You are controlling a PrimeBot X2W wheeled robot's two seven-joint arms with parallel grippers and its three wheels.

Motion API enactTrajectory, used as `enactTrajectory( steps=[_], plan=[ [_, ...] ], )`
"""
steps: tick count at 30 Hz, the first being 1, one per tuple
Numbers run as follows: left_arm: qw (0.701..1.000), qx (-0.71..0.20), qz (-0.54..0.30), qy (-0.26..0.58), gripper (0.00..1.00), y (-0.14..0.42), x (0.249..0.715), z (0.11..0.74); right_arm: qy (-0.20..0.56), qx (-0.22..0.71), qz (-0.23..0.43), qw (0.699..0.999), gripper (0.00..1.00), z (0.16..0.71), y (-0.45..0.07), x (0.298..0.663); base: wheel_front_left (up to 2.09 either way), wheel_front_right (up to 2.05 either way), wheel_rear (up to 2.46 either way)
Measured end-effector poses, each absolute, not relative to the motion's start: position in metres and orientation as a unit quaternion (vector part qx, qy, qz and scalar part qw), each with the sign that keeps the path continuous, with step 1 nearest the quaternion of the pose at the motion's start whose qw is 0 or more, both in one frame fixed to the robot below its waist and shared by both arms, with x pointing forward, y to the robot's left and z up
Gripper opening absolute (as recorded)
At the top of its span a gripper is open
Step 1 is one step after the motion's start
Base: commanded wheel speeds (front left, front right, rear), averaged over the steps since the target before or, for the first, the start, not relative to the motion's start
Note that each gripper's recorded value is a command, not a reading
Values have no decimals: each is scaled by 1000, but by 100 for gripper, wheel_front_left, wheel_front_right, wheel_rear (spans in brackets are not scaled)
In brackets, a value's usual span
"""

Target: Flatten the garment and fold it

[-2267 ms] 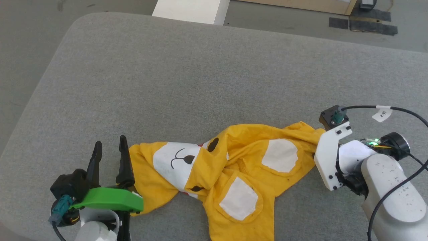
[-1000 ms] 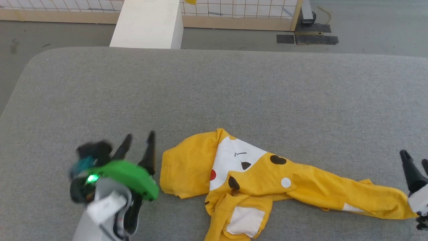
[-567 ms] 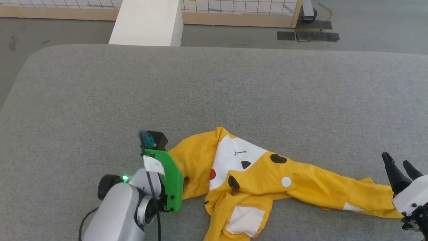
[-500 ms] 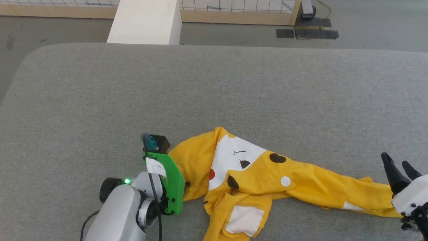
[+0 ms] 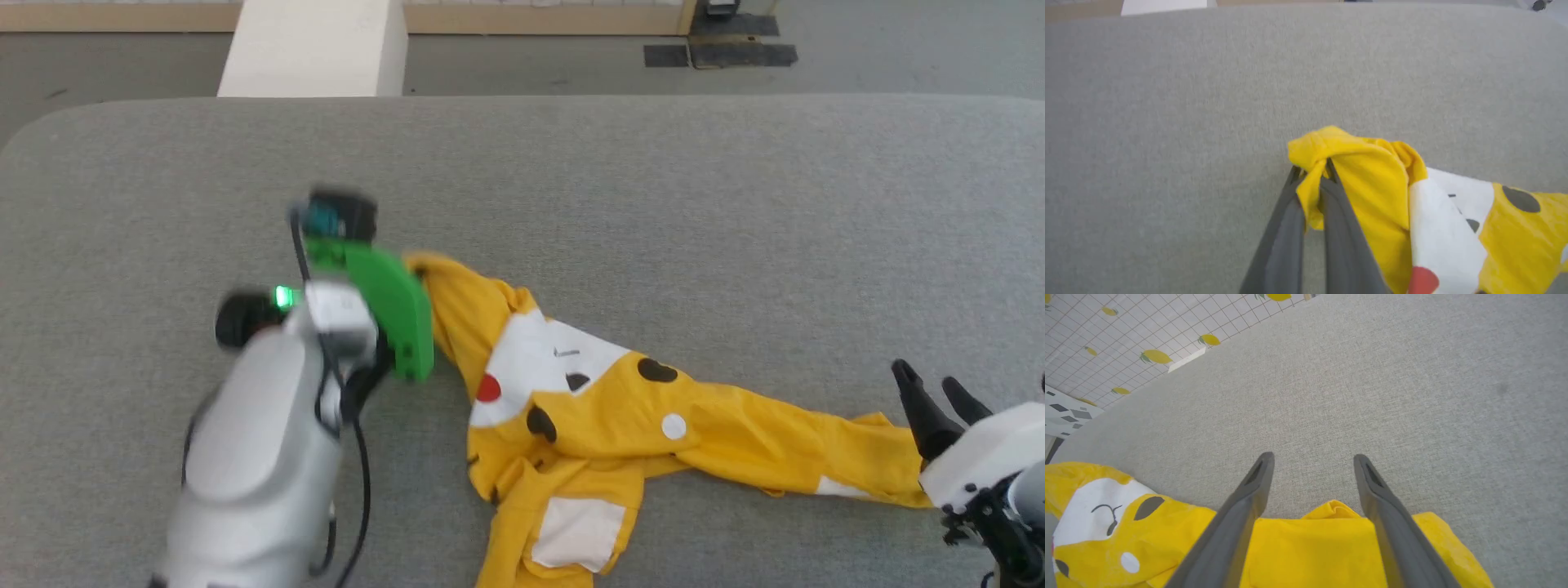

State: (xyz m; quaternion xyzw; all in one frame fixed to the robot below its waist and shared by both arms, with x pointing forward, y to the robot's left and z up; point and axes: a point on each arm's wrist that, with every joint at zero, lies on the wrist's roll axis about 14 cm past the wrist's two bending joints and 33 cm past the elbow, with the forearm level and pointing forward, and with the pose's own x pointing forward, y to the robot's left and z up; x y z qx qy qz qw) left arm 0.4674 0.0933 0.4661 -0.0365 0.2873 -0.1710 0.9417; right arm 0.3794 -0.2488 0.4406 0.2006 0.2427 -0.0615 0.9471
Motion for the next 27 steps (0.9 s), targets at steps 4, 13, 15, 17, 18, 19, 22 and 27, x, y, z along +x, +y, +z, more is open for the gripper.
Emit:
enactTrajectory(
  steps=[4, 13, 15, 17, 18, 19, 22, 27],
  plan=[
    [964, -5, -199, 174, 0, 69, 521, 530, 239, 200, -65, 948, 100, 440, -251, 383, 0, 0, 0],
    [972, 15, -231, -23, 0, 23, 599, 636, 251, 198, -94, 943, 100, 424, -266, 379, 0, 0, 0],
    [971, 2, -238, -22, 0, 12, 609, 629, 259, 200, -105, 939, 100, 417, -271, 375, 0, 0, 0],
    [968, -8, -252, 22, 0, 0, 611, 597, 265, 200, -114, 936, 100, 411, -275, 371, 0, 0, 0],
    [964, -2, -260, 53, 0, -7, 610, 574, 269, 200, -117, 935, 100, 408, -276, 369, 0, 0, 0],
    [961, 2, -266, 76, 0, -11, 608, 556, 271, 199, -120, 934, 100, 406, -278, 367, 0, 0, 0],
    [947, 11, -280, 157, 0, -21, 596, 495, 283, 201, -128, 929, 100, 398, -280, 363, 0, 0, 0],
    [936, -13, -279, 212, 100, -20, 585, 453, 293, 201, -128, 926, 100, 389, -278, 362, 0, 0, 0]
  ],
)
